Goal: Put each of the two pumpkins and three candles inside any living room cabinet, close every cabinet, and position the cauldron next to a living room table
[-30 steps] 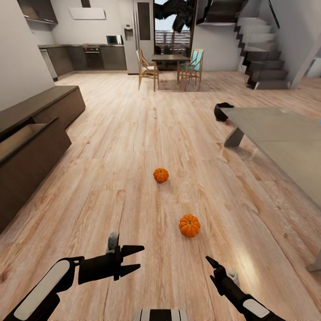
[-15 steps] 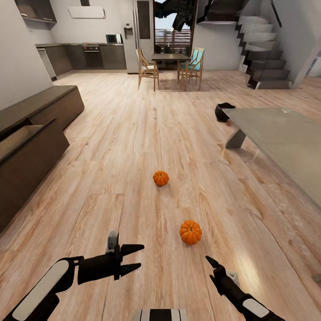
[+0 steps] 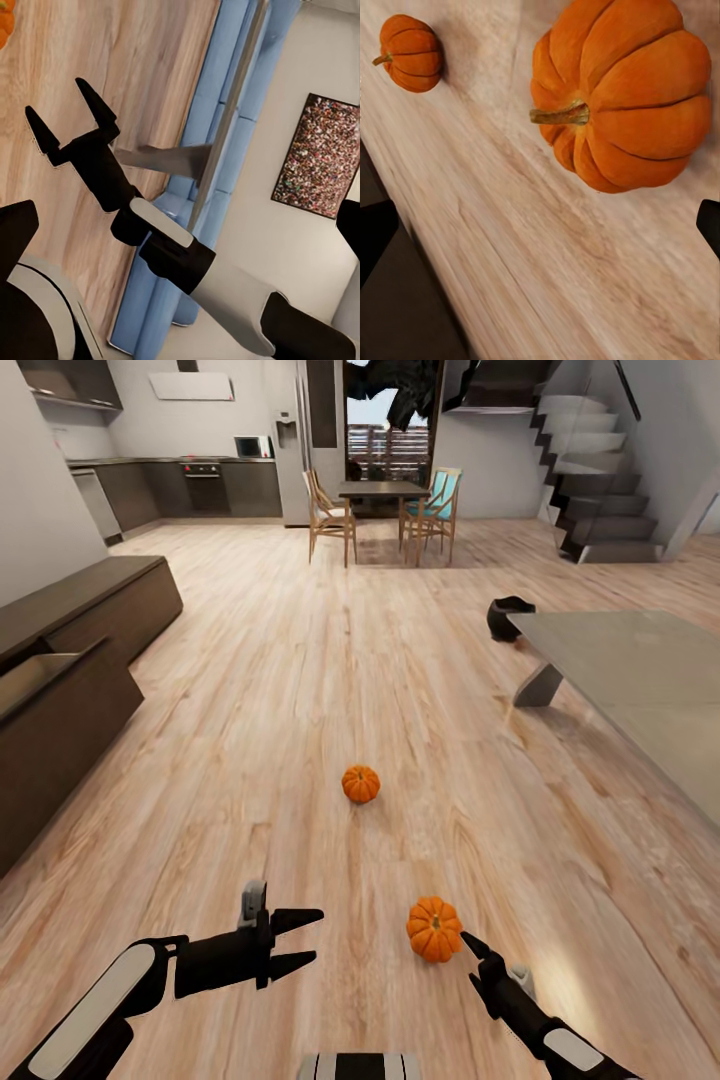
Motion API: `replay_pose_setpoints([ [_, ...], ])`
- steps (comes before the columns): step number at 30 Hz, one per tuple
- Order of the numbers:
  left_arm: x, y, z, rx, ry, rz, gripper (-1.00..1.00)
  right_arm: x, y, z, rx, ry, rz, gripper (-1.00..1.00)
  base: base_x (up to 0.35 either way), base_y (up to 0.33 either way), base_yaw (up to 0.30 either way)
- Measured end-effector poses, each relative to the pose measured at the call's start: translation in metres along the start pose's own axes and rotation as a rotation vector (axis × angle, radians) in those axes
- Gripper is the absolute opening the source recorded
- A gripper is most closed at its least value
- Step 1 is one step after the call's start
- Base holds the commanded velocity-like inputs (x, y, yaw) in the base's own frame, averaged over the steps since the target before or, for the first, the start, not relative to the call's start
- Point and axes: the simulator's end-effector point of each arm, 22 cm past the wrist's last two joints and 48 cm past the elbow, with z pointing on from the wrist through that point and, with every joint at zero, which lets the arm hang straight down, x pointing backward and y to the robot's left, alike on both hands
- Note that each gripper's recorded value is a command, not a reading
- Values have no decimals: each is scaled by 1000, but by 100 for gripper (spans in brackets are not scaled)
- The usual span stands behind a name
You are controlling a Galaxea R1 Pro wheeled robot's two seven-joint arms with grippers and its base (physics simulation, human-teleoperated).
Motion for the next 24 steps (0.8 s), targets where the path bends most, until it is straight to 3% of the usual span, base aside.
replay_pose_setpoints([
  [19,-1,2,-1,-3,-2,-2,100,-10,-5,-4,12,-14,-1,100,25,-9,0],
  [24,-2,10,1,-10,0,-21,100,-19,-12,-4,19,-39,31,100,0,0,0],
])
